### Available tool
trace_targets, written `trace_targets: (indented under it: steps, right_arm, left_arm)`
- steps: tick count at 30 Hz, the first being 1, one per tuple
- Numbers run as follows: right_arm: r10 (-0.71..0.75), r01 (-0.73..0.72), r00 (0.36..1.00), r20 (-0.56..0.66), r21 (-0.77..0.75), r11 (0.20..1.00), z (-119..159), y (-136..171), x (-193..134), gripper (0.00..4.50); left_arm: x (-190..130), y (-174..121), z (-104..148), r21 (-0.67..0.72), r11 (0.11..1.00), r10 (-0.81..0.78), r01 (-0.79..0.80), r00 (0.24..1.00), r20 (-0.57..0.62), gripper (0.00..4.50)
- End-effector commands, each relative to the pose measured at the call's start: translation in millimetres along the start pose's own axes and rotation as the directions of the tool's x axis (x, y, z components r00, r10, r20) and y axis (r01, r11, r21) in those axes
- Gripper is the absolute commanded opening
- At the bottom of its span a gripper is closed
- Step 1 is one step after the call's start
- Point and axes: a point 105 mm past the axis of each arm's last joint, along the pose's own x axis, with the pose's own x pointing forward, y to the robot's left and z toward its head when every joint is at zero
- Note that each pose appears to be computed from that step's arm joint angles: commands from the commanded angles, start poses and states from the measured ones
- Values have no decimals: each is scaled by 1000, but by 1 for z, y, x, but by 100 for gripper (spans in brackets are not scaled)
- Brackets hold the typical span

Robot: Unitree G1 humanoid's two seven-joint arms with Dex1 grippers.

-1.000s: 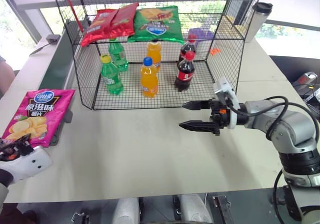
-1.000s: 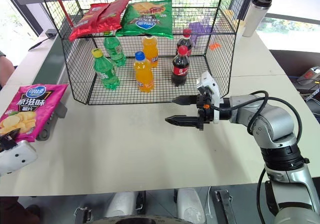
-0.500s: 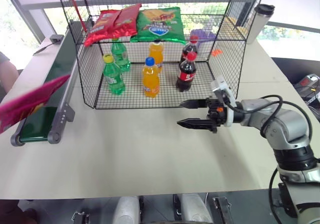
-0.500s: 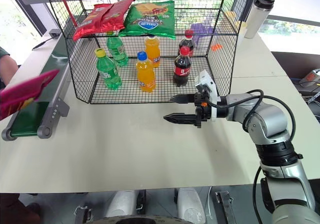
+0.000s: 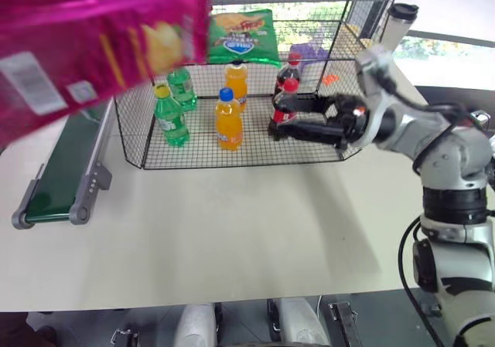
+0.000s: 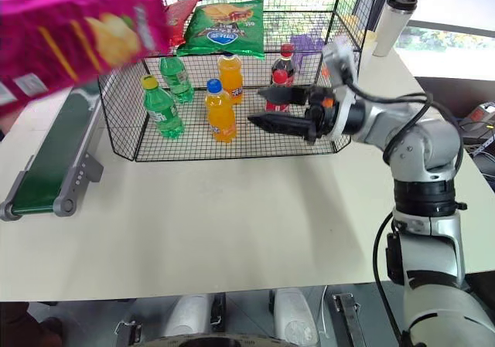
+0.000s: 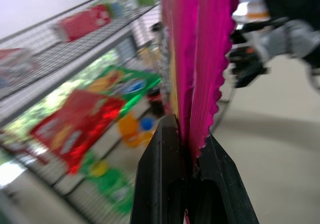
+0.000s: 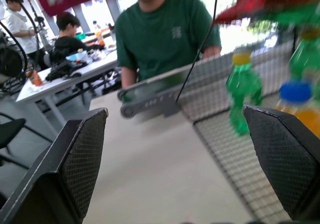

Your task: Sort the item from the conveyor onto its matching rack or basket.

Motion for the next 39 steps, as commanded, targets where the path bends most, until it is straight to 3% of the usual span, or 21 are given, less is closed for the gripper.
trace_targets:
  steps: [1, 5, 9, 17, 26, 34, 37, 39]
  right_arm:
    - [-44, 43, 999, -1, -146, 988, 24, -8, -10, 450]
    - [-49, 44, 999, -23, -179, 983, 25, -12, -15, 450]
    - [48, -43, 998, 31, -132, 990, 34, 6, -11, 450]
    - [104, -96, 992, 74, -108, 990, 37, 13, 1, 450]
    - [214, -199, 964, 156, -105, 974, 64, 32, 3, 450]
    - [256, -246, 958, 132, -88, 965, 56, 43, 15, 450]
    - [283, -274, 948, 146, -78, 959, 57, 47, 20, 372]
    - [297, -288, 945, 137, -78, 954, 55, 51, 23, 274]
  left_arm:
    - [16, 2, -1, -18, 996, -87, 89, 994, 69, 4]
    - [35, 5, -11, -49, 983, -172, 179, 978, 114, 4]
    - [45, 6, -14, -47, 972, -223, 231, 965, 137, 4]
    - [53, 5, -16, -38, 956, -282, 290, 950, 137, 4]
    - [59, 1, -27, -53, 945, -317, 322, 944, 90, 4]
    - [72, -7, -39, -74, 921, -375, 384, 921, 106, 4]
    - [76, -7, -44, -75, 919, -380, 388, 919, 104, 0]
    - [78, -6, -46, -75, 918, -382, 390, 918, 105, 0]
